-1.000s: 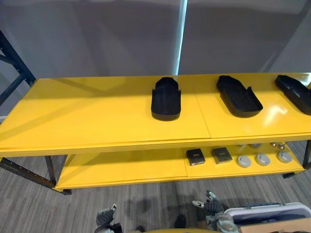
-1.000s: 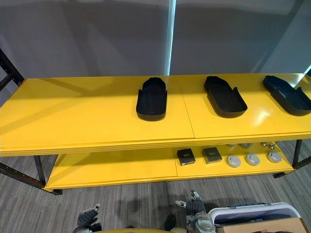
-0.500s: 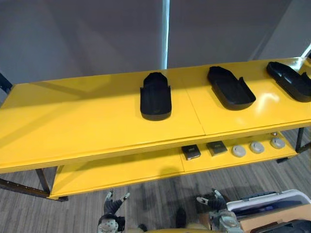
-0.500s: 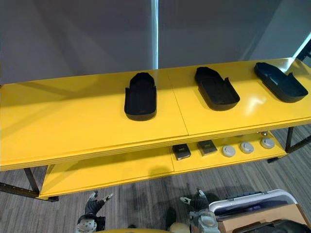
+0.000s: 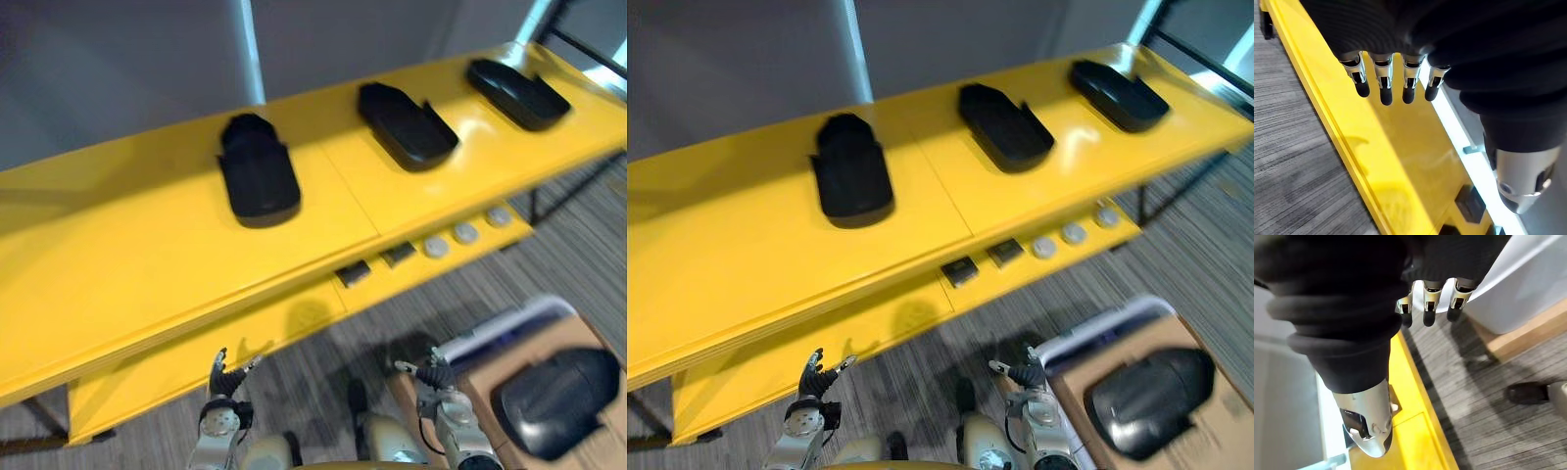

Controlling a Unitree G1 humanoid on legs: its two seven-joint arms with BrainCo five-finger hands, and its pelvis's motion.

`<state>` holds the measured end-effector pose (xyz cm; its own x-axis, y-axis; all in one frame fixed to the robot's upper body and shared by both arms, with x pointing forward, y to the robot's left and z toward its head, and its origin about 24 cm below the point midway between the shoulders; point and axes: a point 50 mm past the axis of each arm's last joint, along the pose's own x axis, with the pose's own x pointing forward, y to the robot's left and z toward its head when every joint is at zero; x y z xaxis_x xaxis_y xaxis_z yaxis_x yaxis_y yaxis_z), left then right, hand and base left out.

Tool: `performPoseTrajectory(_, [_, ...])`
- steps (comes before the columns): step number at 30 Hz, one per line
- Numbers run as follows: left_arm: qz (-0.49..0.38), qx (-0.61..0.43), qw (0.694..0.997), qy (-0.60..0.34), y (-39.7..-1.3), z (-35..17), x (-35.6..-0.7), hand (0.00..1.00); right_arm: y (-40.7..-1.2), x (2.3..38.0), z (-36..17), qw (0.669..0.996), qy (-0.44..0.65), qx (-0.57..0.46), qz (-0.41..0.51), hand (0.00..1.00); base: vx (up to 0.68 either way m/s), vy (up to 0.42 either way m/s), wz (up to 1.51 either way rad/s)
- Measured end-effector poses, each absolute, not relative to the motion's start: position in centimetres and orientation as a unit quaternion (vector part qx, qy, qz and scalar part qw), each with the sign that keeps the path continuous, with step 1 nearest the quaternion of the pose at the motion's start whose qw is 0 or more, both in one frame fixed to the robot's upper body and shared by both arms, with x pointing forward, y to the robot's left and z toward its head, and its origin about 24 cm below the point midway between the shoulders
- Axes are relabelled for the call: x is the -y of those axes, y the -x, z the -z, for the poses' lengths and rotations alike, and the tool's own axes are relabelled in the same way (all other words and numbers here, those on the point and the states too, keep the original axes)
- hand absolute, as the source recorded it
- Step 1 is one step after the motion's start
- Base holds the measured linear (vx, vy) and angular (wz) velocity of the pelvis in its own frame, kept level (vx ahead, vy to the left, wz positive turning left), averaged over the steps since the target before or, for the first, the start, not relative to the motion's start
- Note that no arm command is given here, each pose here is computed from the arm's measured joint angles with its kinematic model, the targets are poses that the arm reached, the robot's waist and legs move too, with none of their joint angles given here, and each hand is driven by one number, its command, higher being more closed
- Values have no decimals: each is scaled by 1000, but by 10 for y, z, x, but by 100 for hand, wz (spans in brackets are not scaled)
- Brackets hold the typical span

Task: Walk over and take plastic housings, then place them on the shelf

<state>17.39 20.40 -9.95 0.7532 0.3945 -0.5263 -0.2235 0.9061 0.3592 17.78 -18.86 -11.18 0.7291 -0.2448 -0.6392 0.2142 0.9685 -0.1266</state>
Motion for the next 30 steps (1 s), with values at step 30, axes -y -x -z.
performPoseTrajectory(30, [-162,-373,906,-120,-159,120,-196,0,-138,222,131,891,50,-415,176,0,-39,-93,-82])
